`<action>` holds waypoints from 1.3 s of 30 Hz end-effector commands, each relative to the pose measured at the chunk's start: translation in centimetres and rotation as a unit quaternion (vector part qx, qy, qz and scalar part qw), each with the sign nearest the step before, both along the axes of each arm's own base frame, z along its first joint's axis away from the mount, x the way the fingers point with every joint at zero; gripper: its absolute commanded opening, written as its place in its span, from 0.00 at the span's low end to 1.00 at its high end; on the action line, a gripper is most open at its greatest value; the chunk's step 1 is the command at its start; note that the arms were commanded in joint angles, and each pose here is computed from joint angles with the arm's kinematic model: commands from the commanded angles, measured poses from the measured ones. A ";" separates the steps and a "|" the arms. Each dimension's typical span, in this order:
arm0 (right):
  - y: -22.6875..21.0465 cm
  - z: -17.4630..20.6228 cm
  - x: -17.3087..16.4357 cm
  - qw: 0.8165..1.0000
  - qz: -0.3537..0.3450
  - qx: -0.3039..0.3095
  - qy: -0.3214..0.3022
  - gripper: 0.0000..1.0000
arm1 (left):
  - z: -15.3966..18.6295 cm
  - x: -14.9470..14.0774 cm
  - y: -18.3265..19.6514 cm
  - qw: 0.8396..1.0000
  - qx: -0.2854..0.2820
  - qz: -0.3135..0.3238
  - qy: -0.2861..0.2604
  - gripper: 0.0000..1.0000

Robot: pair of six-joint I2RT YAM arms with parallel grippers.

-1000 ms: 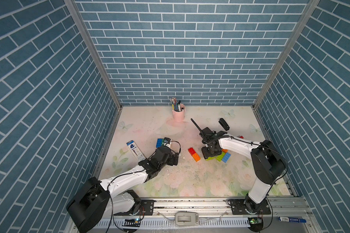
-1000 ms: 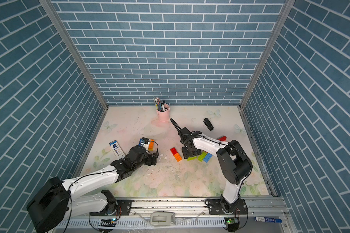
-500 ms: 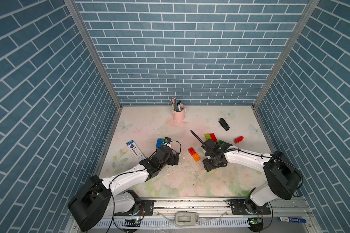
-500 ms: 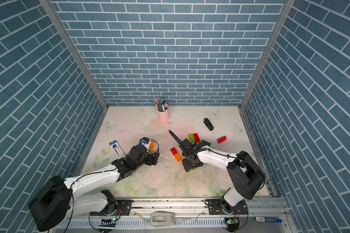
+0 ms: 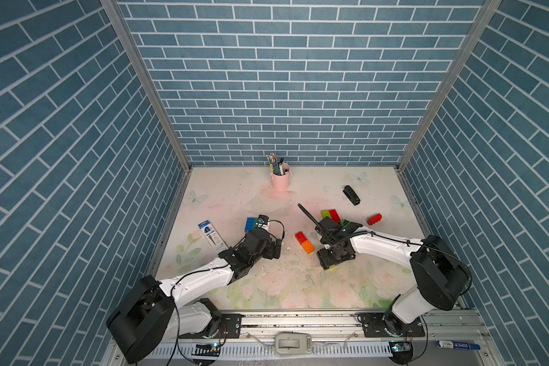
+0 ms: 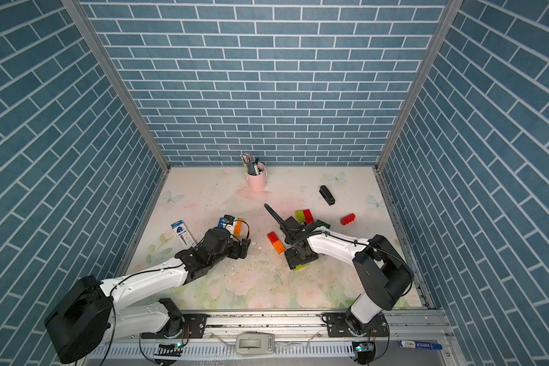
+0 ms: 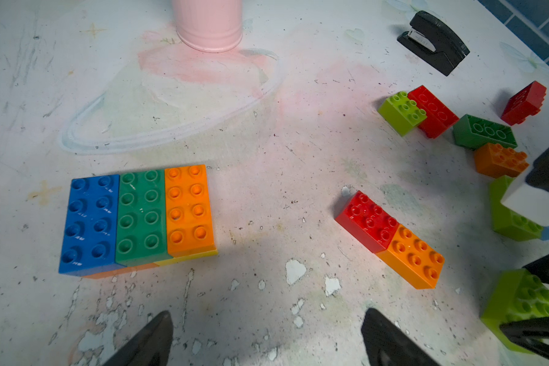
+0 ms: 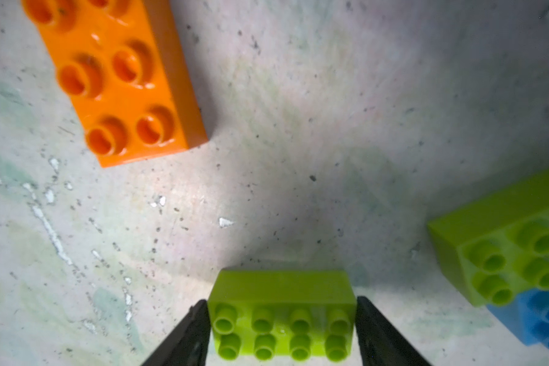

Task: Assemble a rectangle with lego
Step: Adjust the lego brick at the center of the board.

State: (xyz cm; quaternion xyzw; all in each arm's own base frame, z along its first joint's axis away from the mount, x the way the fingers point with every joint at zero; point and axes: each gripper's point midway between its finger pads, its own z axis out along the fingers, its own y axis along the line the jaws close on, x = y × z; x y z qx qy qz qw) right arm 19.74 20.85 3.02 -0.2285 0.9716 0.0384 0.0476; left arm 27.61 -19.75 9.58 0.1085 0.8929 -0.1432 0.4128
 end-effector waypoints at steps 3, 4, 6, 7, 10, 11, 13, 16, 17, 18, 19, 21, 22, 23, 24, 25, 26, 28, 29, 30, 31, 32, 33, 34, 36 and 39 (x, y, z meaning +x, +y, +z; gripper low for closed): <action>-0.2 0.1 -0.5 1.000 -0.005 -0.015 0.020 0.75 | 0.8 0.4 -0.4 1.000 -0.008 0.001 -0.008 0.95; -0.1 0.0 -0.4 1.000 -0.006 -0.013 0.019 0.74 | 0.8 0.4 -0.4 1.000 -0.009 0.000 -0.008 0.95; 0.0 -0.1 -0.5 1.000 -0.006 -0.014 0.025 0.73 | 0.8 0.4 -0.4 1.000 -0.008 0.000 -0.008 0.95; -0.1 -0.2 -0.5 0.999 -0.006 -0.017 0.027 0.73 | 0.8 0.4 -0.3 1.000 -0.008 0.000 -0.008 0.95; -0.1 -0.5 -0.5 0.999 -0.008 -0.020 0.029 0.72 | 0.9 0.4 -0.3 1.000 -0.008 0.001 -0.010 0.95; -0.2 -0.6 -0.5 0.999 -0.009 -0.023 0.029 0.72 | 0.8 0.4 -0.3 1.000 -0.008 0.001 -0.010 0.95; -0.3 -0.6 -0.5 0.999 -0.011 -0.025 0.028 0.70 | 0.8 0.3 -0.2 1.000 -0.008 0.001 -0.010 0.95; -0.2 -0.5 -0.2 0.999 -0.014 -0.023 0.022 0.66 | 0.9 0.3 -0.2 1.000 -0.008 0.002 -0.012 0.94; -0.2 -0.3 -0.2 0.999 -0.014 -0.022 0.020 0.65 | 0.8 0.3 -0.2 1.000 -0.007 0.002 -0.011 0.95; -0.1 -0.3 -0.1 0.999 -0.014 -0.022 0.019 0.65 | 0.9 0.3 -0.2 1.000 -0.007 0.001 -0.011 0.95; -0.1 -0.2 -0.1 0.999 -0.015 -0.021 0.019 0.65 | 0.8 0.3 -0.1 1.000 -0.006 0.001 -0.011 0.95; 0.0 -0.1 -0.1 1.000 -0.015 -0.019 0.020 0.67 | 0.8 0.3 -0.1 1.000 -0.007 0.002 -0.012 0.95; 0.0 0.0 -0.1 0.999 -0.015 -0.020 0.021 0.68 | 0.8 0.3 -0.1 1.000 -0.006 0.002 -0.012 0.95; 0.0 0.0 -0.1 0.999 -0.016 -0.019 0.020 0.69 | 0.8 0.3 -0.1 1.000 -0.007 0.002 -0.012 0.95; -0.1 0.0 -0.2 0.999 -0.015 -0.020 0.021 0.69 | 0.9 0.3 -0.1 1.000 -0.007 0.001 -0.012 0.95; -0.1 0.1 -0.1 0.999 -0.015 -0.020 0.020 0.69 | 0.8 0.3 -0.1 1.000 -0.006 0.002 -0.011 0.95; 0.0 0.2 -0.2 0.999 -0.015 -0.019 0.020 0.70 | 0.8 0.3 -0.1 1.000 -0.006 0.002 -0.011 0.95; 0.0 0.1 -0.2 0.999 -0.014 -0.020 0.022 0.70 | 0.7 0.3 -0.1 1.000 -0.006 0.002 -0.011 0.95; 0.0 0.1 -0.2 0.999 -0.014 -0.020 0.023 0.70 | 0.8 0.3 -0.1 1.000 -0.006 0.002 -0.012 0.95; 0.0 -0.1 -0.2 0.999 -0.014 -0.021 0.023 0.69 | 0.8 0.3 -0.1 1.000 -0.006 0.001 -0.012 0.95; 0.1 -0.1 -0.1 0.999 -0.014 -0.020 0.024 0.69 | 0.8 0.3 -0.1 1.000 -0.006 0.002 -0.012 0.95; 0.1 -0.1 -0.1 0.999 -0.013 -0.020 0.024 0.68 | 0.8 0.3 -0.2 1.000 -0.006 0.001 -0.012 0.95; 0.1 -0.2 -0.1 0.999 -0.012 -0.022 0.024 0.66 | 0.8 0.3 -0.1 1.000 -0.006 0.002 -0.012 0.95; 0.1 -0.1 0.1 0.999 -0.012 -0.023 0.022 0.63 | 0.9 0.3 -0.1 1.000 -0.005 0.002 -0.013 0.95; 0.3 0.2 0.4 1.000 -0.009 -0.022 0.015 0.59 | 1.0 0.3 0.1 1.000 -0.003 0.006 -0.014 0.95; 1.3 1.7 1.4 1.000 0.007 -0.009 0.001 0.53 | 1.4 0.5 1.1 1.000 0.007 0.024 -0.019 0.94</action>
